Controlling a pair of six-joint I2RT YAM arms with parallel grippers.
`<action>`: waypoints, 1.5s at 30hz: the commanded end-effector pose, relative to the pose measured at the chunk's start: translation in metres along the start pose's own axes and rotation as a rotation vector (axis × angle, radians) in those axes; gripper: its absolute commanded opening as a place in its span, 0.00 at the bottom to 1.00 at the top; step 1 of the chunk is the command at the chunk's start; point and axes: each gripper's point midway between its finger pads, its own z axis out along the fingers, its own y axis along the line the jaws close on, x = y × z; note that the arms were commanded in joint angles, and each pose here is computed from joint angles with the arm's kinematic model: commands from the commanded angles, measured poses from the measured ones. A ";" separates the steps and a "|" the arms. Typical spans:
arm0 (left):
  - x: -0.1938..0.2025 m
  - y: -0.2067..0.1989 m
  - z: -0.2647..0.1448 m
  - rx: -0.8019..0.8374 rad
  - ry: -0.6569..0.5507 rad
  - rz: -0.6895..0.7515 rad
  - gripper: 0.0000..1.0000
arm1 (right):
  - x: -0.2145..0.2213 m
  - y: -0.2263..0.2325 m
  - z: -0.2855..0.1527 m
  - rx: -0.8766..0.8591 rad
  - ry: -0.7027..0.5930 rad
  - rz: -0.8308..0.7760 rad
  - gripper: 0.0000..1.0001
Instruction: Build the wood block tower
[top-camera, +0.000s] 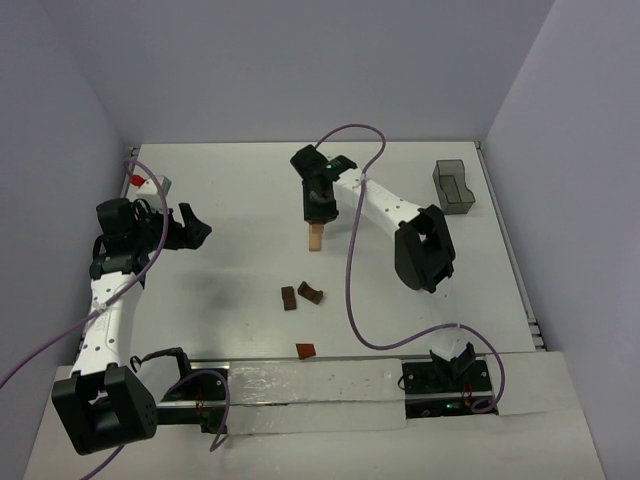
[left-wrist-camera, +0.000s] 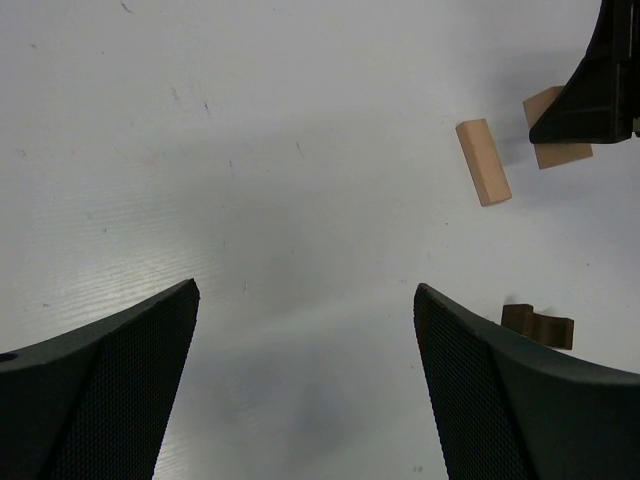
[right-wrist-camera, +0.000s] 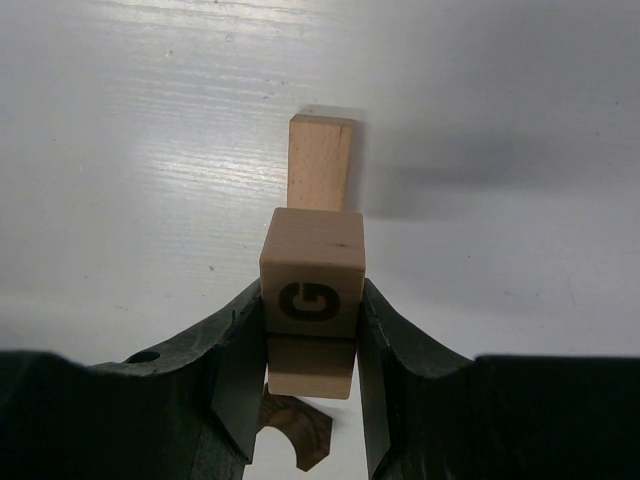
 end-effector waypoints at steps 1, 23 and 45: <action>-0.013 0.002 0.002 -0.005 -0.047 0.014 0.94 | -0.004 0.005 0.006 -0.017 0.006 0.032 0.00; -0.012 0.005 0.003 -0.013 -0.041 0.011 0.95 | 0.004 0.007 0.038 0.001 0.055 0.006 0.00; -0.012 0.005 0.003 -0.012 -0.039 0.012 0.95 | 0.008 0.004 0.052 0.005 0.084 0.011 0.00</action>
